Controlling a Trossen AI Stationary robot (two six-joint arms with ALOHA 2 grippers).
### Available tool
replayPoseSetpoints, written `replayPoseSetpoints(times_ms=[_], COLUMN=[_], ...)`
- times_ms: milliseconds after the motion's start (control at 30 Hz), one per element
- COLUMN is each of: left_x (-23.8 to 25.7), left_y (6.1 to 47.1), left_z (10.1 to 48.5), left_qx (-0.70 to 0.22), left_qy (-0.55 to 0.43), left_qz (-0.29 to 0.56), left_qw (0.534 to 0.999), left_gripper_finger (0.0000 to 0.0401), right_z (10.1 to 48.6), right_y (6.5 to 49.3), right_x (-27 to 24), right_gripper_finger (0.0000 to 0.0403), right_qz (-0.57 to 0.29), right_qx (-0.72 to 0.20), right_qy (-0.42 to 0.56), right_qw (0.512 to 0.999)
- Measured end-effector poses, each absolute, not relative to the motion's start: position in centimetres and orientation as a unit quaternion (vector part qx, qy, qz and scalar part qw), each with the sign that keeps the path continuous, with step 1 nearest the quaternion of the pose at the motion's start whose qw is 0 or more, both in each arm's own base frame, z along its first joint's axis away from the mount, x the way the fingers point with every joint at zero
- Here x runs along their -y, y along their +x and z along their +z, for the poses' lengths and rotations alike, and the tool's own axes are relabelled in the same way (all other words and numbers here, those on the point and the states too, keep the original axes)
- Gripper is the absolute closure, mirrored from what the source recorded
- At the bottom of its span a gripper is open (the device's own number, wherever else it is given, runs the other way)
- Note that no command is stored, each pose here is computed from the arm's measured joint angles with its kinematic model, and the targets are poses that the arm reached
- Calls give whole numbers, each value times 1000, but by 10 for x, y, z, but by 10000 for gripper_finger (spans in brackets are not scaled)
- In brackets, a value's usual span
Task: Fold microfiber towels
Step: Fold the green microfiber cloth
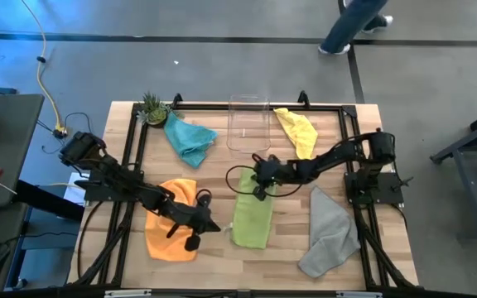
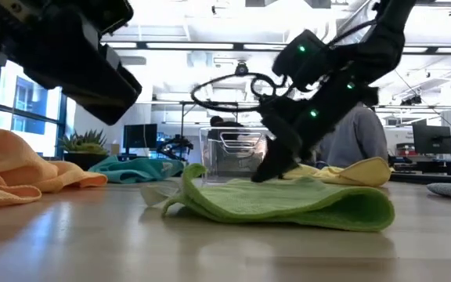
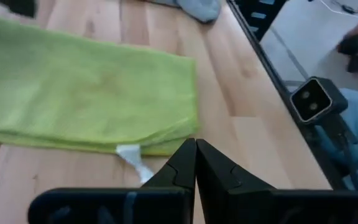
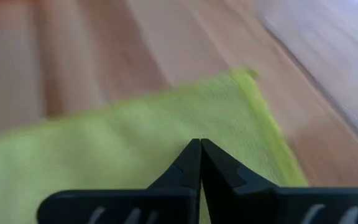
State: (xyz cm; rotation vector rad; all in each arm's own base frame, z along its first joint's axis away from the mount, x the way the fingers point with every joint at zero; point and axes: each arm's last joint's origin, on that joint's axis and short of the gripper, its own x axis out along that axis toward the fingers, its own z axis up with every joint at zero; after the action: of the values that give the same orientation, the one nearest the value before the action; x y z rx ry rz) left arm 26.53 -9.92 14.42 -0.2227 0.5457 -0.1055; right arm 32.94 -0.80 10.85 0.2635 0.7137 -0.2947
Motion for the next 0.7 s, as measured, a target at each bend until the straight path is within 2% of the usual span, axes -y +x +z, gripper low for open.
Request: replayPoseSetpoints(times_ms=[367,700], left_x=[98,98], left_y=[263,264], left_z=[142,144], left_qx=[-253,-243], left_qy=[-104,-96], left_qz=[-44,-47], left_qw=[961,964], left_gripper_finger=[401,401], right_z=[156,174], right_y=[352,334], right_x=[-32,-71], right_gripper_finger=[400,400], right_qz=[-28,-39], right_qx=[-307,-306], right_qy=[44,7], right_qw=[950,951])
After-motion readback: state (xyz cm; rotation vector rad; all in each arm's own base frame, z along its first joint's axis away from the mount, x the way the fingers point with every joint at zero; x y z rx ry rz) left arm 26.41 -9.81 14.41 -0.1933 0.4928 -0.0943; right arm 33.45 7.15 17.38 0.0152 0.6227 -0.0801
